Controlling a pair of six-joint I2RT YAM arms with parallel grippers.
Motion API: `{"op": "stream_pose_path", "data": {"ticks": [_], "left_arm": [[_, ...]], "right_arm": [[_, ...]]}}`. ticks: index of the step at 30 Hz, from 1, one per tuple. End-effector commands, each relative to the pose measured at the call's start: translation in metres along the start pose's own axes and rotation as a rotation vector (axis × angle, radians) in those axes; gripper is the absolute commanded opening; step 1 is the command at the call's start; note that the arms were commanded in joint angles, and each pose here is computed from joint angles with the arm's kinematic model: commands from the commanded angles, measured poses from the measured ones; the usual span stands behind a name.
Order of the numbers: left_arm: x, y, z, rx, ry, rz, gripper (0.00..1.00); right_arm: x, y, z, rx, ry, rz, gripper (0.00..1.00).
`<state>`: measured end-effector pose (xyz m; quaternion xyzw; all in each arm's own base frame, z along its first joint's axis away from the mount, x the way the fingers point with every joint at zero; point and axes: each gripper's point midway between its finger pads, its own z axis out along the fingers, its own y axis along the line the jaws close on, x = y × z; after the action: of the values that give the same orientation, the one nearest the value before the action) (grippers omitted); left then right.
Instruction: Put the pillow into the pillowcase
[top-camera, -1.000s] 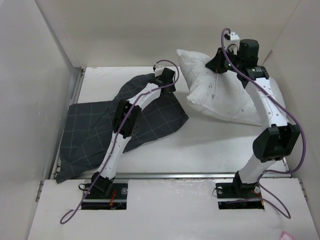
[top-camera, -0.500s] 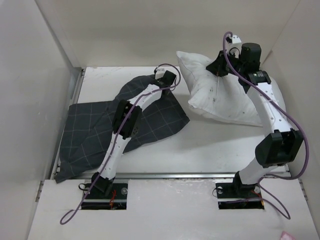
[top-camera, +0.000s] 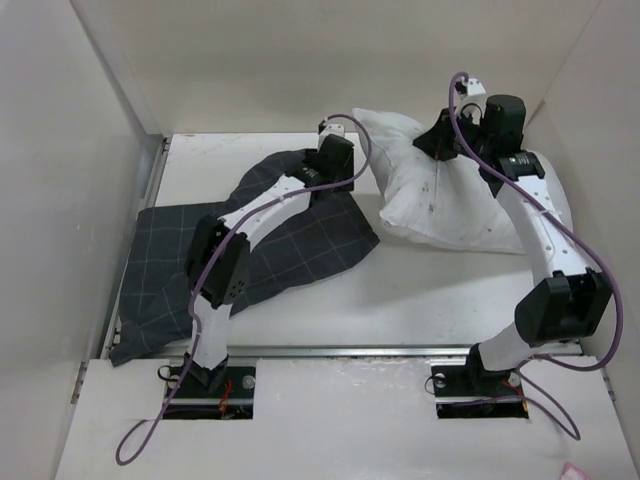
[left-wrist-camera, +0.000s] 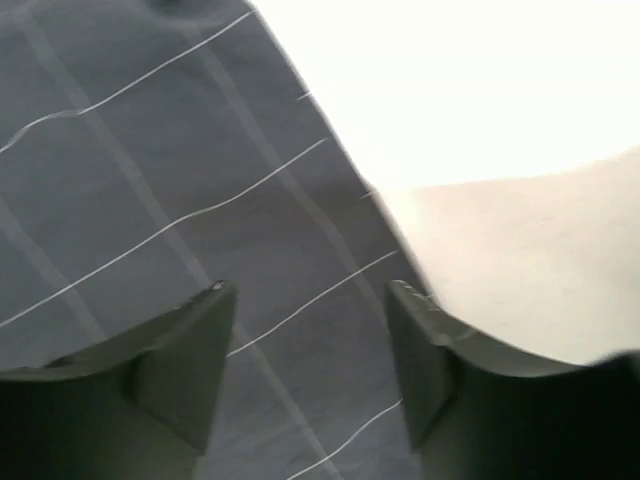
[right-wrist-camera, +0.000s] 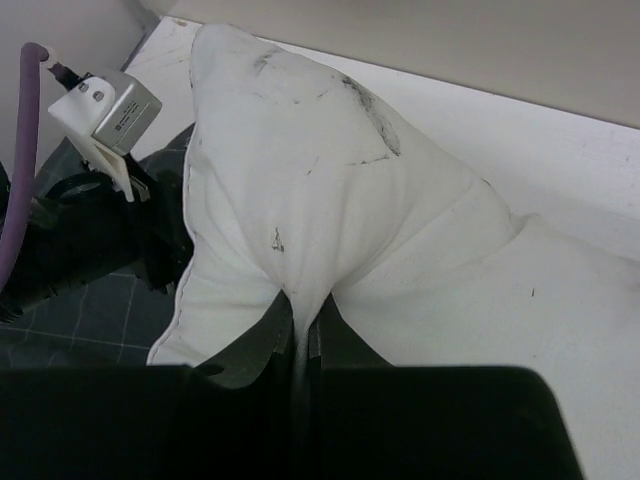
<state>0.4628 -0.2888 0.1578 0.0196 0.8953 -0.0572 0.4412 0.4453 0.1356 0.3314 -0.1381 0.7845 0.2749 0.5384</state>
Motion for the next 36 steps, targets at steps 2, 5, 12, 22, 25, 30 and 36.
{"op": "stream_pose_path", "data": {"ticks": [2, 5, 12, 22, 25, 30, 36], "left_arm": [[-0.015, -0.036, 0.005, 0.160, -0.029, -0.030, 0.61], [0.005, -0.055, 0.024, 0.164, 0.038, -0.019, 0.64], [0.059, -0.072, 0.052, 0.160, 0.186, -0.023, 0.76], [0.167, -0.062, 0.000, 0.128, 0.394, 0.162, 0.65], [0.187, -0.065, -0.034, 0.221, 0.447, 0.197, 0.54], [0.244, -0.022, -0.082, 0.203, 0.609, 0.174, 0.17], [0.194, -0.015, -0.132, 0.197, 0.468, 0.129, 0.46]], "right_arm": [[-0.045, 0.010, -0.020, -0.016, -0.149, -0.068, 0.00], [-0.045, 0.008, -0.022, -0.019, -0.149, -0.057, 0.00], [-0.070, -0.019, -0.044, 0.073, -0.211, -0.001, 0.00], [-0.072, -0.026, -0.046, 0.061, -0.207, 0.021, 0.00], [-0.071, -0.024, -0.045, 0.030, -0.202, 0.027, 0.00], [-0.070, -0.013, -0.045, -0.036, -0.194, 0.025, 0.00], [-0.052, 0.013, -0.034, -0.123, -0.167, -0.062, 0.00]]}}
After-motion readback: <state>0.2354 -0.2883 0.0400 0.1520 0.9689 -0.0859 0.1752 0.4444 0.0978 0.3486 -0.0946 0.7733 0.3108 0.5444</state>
